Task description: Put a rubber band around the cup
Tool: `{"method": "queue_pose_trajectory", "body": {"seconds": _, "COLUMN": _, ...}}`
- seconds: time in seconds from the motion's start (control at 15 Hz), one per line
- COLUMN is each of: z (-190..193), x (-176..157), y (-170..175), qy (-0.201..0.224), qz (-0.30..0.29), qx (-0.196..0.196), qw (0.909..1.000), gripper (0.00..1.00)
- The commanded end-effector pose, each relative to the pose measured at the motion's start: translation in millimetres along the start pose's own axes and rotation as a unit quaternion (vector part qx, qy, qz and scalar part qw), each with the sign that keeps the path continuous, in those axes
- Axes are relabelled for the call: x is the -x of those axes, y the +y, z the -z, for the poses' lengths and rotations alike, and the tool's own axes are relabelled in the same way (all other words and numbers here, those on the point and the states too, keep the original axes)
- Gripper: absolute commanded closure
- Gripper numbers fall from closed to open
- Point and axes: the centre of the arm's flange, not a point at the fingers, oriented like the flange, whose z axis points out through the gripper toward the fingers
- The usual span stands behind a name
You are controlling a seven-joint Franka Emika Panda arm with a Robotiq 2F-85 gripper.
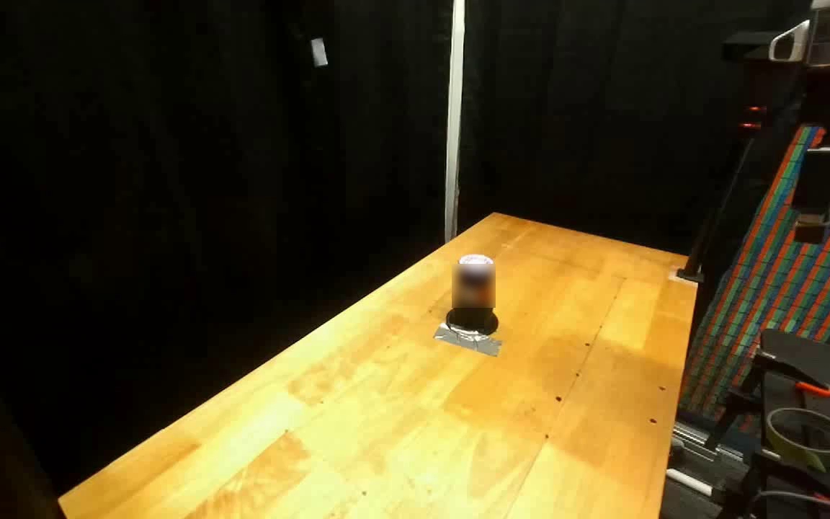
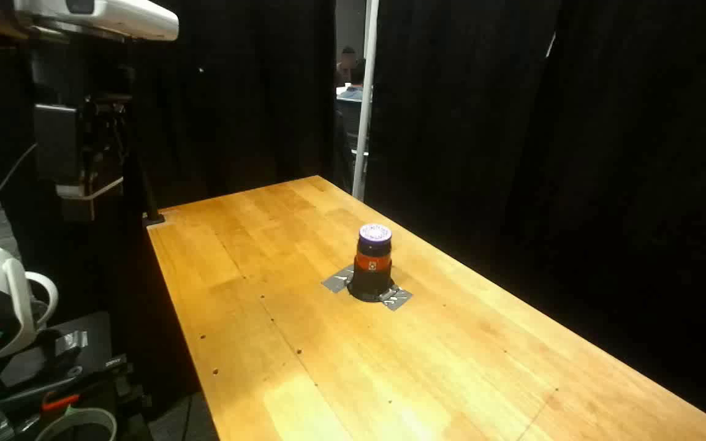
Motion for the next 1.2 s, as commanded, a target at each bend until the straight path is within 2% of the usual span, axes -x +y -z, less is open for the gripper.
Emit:
{"method": "queue_pose_trajectory", "body": {"seconds": 0.0, "z": 0.1, "x": 0.0, "y": 0.0, "qy": 0.000, "qz": 0.000, "qx": 0.000, "qw": 1.0000, "gripper": 0.00}}
{"method": "queue_pose_trajectory", "body": {"seconds": 0.33, "z": 0.2, "x": 0.0, "y": 0.0, "qy": 0.000, "qz": 0.000, "qx": 0.000, "qw": 1.0000, "gripper": 0.00}}
{"method": "queue_pose_trajectory", "body": {"seconds": 0.53, "z": -7.4, "x": -34.1, "y": 19.5, "qy": 0.020, "qz": 0.048, "qx": -0.020, "qw": 0.9984, "gripper": 0.00}}
{"method": "queue_pose_trajectory", "body": {"seconds": 0.6, "z": -8.7, "x": -56.7, "y": 31.7, "qy": 0.040, "qz": 0.087, "qx": -0.036, "qw": 0.9948, "gripper": 0.00}}
{"method": "queue_pose_trajectory", "body": {"seconds": 0.87, "z": -20.3, "x": -142.5, "y": 66.9, "qy": 0.095, "qz": 0.175, "qx": -0.075, "qw": 0.9770, "gripper": 0.00}}
{"method": "queue_pose_trajectory", "body": {"seconds": 1.13, "z": -45.3, "x": -218.5, "y": 63.4, "qy": 0.117, "qz": 0.254, "qx": -0.128, "qw": 0.9516, "gripper": 0.00}}
